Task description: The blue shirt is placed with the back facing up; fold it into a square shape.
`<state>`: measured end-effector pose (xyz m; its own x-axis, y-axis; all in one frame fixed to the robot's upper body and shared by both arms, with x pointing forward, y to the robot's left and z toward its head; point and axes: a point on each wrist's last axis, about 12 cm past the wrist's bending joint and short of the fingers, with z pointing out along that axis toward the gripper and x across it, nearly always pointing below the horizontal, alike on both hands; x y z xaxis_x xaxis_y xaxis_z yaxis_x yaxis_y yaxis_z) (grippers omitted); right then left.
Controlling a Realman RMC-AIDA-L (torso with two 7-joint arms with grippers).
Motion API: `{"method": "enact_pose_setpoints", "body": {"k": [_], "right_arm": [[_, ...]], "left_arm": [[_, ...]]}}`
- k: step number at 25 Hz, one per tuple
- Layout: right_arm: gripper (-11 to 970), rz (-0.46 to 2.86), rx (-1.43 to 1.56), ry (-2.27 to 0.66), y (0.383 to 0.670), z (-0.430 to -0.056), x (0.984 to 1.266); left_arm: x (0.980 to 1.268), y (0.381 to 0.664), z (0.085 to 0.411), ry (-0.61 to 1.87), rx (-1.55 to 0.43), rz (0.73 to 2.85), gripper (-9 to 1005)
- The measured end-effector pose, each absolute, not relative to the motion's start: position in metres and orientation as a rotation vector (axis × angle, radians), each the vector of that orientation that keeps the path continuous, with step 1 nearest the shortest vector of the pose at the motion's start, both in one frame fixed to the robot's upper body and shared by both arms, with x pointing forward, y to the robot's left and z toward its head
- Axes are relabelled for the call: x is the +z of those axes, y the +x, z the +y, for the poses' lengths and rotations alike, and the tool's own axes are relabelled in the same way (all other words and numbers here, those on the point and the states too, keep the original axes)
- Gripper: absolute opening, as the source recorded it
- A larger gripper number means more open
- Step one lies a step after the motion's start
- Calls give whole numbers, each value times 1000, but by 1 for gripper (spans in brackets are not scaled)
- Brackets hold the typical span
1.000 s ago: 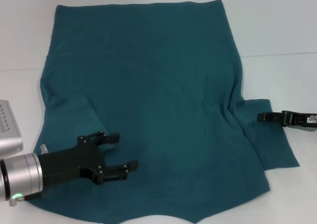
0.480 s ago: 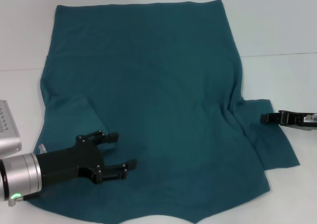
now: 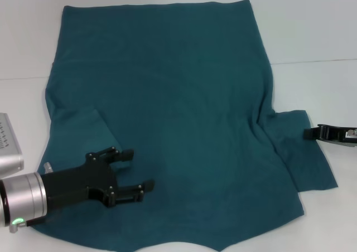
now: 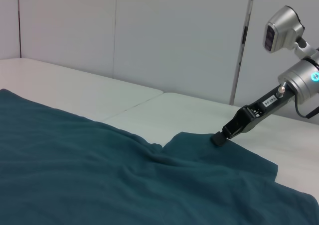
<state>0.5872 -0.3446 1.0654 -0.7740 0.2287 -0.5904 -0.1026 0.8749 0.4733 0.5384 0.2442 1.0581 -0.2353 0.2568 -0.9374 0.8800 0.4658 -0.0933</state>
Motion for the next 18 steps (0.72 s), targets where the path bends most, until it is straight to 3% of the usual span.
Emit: {"method": "enact_pose_setpoints", "body": {"k": [1,18], "right_arm": [[15,2369,641,93,587,-345,1065],[6,2273,559,141,582,-368,1064]], "left_arm": [[1058,538,244,973,-807,1747,890],[1055,535,246,923,-830,1775,891]]}}
